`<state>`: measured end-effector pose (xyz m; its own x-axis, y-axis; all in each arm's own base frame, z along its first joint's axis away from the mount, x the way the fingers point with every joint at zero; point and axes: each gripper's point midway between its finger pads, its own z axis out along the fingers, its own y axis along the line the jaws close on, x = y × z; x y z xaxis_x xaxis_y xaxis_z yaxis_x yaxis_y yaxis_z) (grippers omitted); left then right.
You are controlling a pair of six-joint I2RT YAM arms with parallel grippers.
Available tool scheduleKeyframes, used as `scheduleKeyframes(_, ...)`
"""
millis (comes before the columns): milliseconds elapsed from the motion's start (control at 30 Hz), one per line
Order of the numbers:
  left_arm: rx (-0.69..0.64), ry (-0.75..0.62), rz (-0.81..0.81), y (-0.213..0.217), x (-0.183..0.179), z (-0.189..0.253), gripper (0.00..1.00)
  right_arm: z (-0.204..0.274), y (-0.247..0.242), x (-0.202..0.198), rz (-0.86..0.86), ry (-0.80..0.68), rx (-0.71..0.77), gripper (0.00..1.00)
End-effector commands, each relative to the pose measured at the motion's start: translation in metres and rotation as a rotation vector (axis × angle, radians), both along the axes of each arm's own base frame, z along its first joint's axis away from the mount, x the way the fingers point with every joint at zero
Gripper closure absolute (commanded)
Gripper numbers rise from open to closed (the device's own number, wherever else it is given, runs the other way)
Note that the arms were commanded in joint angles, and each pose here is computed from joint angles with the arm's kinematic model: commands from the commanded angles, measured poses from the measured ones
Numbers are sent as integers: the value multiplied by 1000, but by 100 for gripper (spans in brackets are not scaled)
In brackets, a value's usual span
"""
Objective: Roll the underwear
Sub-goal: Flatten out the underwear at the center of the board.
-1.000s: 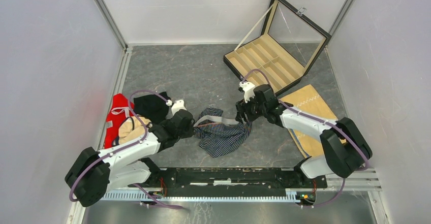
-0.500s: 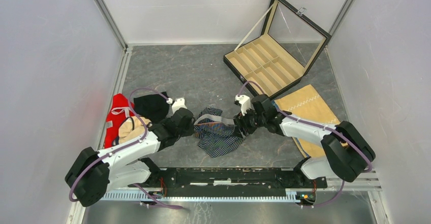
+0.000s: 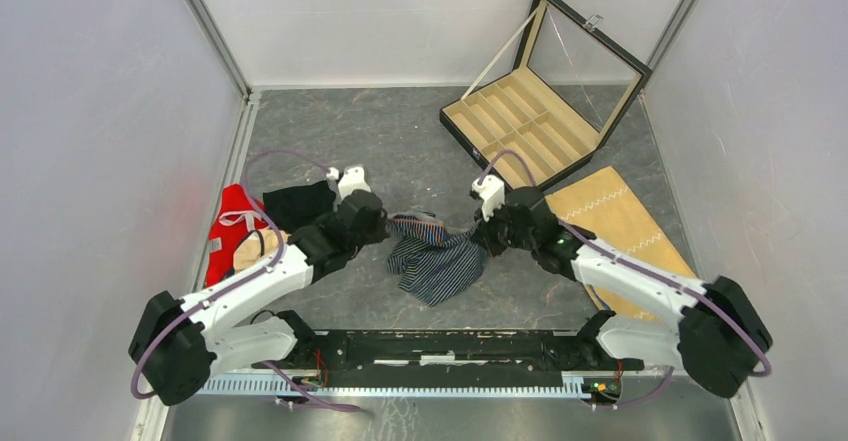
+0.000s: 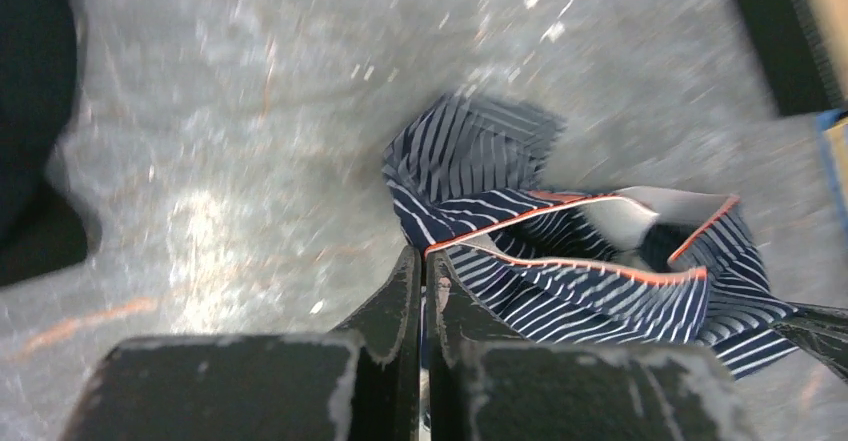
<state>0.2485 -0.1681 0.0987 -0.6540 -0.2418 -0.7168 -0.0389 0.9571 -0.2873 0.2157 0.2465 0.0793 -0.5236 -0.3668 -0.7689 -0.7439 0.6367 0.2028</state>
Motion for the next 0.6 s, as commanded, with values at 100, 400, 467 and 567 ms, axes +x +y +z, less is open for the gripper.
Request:
scheduleKeyframes(100, -30, -297, 35, -20, 61, 134, 98, 168, -25, 67, -244, -463, 54, 100)
scheduleKeyframes(400, -72, -382, 2, -28, 68, 170, 98, 165, -57, 43, -286, -465, 31, 100)
scheduleKeyframes(467, -70, -322, -26, -27, 56, 132, 98, 121, -59, 25, -287, -365, 53, 97)
scheduleKeyframes(567, -98, -197, -96, -29, 27, 66, 98, 42, -69, -6, -306, -193, 54, 80)
